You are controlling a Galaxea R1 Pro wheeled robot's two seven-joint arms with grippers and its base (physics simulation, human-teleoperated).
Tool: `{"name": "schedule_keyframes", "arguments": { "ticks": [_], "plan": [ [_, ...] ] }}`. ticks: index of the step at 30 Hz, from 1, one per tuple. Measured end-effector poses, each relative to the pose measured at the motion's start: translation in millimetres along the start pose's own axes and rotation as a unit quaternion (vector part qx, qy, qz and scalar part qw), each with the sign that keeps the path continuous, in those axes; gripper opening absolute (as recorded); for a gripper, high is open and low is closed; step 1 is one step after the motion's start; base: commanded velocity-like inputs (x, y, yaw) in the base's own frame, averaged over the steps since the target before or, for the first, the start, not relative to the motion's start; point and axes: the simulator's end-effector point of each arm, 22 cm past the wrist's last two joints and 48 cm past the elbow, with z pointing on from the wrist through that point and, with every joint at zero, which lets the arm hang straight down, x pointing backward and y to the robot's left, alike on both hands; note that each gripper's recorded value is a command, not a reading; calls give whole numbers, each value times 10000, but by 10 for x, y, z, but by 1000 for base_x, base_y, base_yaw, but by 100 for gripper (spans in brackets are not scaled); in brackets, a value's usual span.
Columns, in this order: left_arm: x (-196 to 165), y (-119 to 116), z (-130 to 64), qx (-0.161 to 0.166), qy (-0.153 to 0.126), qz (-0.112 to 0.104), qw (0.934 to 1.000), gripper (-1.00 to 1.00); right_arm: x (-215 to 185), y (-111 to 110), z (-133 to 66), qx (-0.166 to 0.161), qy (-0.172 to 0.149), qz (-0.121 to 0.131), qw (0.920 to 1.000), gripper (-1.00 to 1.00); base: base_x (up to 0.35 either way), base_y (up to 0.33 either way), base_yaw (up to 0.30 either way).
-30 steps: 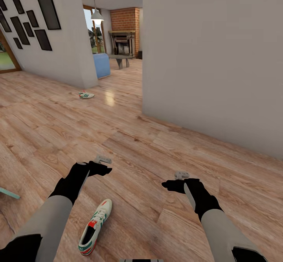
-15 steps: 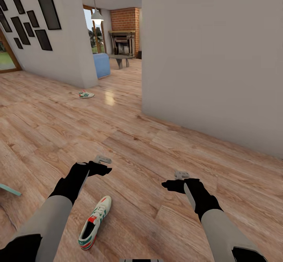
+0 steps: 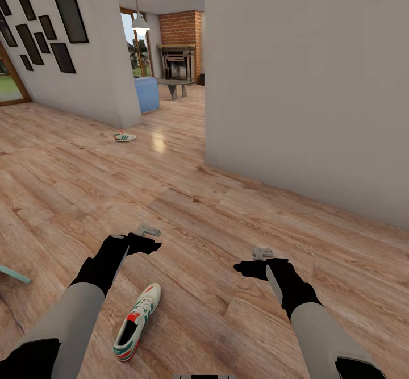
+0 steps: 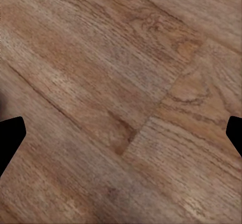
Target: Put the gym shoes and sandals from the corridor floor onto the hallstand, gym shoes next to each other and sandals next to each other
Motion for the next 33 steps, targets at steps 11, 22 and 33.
{"name": "schedule_keyframes", "arguments": {
  "ticks": [11, 22, 33],
  "plan": [
    [0, 1, 0, -1, 0, 2, 10000, 100, 3, 1, 0, -5, 5, 2, 10000, 100, 0, 0, 0],
    [496, -47, 62, 51, 438, -85, 9990, 100, -103, 1, -34, -5, -120, -5, 9999, 100, 0, 0, 0],
    [998, 16, 55, 29, 689, -99, 9976, 100, -328, 0, -120, 29, -372, -79, 9993, 100, 0, 0, 0]
  ]
}}
